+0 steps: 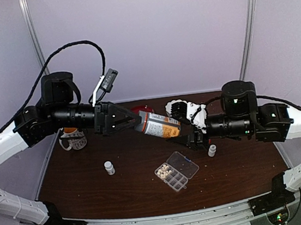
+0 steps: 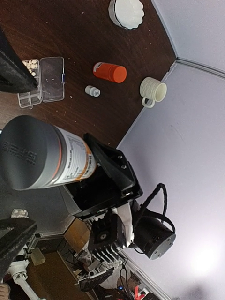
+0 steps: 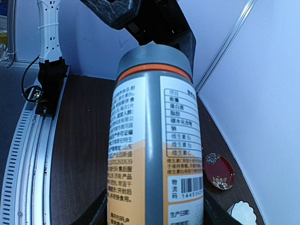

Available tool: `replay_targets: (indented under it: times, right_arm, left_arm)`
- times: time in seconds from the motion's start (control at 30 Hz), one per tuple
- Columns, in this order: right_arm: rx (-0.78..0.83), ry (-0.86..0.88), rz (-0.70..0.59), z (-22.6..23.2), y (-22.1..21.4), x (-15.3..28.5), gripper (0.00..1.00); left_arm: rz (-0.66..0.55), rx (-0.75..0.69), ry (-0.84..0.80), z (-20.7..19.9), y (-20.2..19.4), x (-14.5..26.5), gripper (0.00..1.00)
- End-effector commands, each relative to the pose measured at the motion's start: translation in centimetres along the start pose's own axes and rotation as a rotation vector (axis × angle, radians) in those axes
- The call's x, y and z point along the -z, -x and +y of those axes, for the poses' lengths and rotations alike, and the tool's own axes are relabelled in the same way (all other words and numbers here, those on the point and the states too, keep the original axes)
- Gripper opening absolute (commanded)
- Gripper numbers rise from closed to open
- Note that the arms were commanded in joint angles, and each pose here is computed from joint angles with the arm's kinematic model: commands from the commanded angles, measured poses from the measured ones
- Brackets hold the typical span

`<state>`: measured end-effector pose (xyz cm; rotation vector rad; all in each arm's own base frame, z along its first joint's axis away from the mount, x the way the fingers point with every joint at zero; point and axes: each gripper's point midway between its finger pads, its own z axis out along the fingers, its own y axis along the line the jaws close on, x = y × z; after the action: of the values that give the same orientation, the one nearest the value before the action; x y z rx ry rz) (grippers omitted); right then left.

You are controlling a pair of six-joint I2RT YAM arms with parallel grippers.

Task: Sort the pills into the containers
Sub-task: Screw the lid of the pill bottle onto the pill bottle.

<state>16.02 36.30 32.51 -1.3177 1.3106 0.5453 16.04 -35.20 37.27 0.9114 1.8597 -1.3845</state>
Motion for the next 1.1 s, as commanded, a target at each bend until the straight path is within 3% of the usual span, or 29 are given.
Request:
replay_targets:
  times: [0.0, 0.53, 1.07]
  right_arm:
    - [0.013, -0.032, -0.038, -0.9, 2.0, 0.2, 0.0]
    - [0.01, -0.038, -0.01, -1.0, 1.7, -0.7, 0.0]
    - [0.004, -0.046, -0.016, -1.1, 1.7, -0.7, 0.0]
  left_arm:
    - [-0.022, -0.009, -0.056, -1.1, 0.9, 0.1, 0.94]
    - [0.009, -0.003, -0.071, -1.0, -0.1, -0.2, 0.85]
    - [0.029, -0.02, -0.07, -0.8, -0.7, -0.3, 0.91]
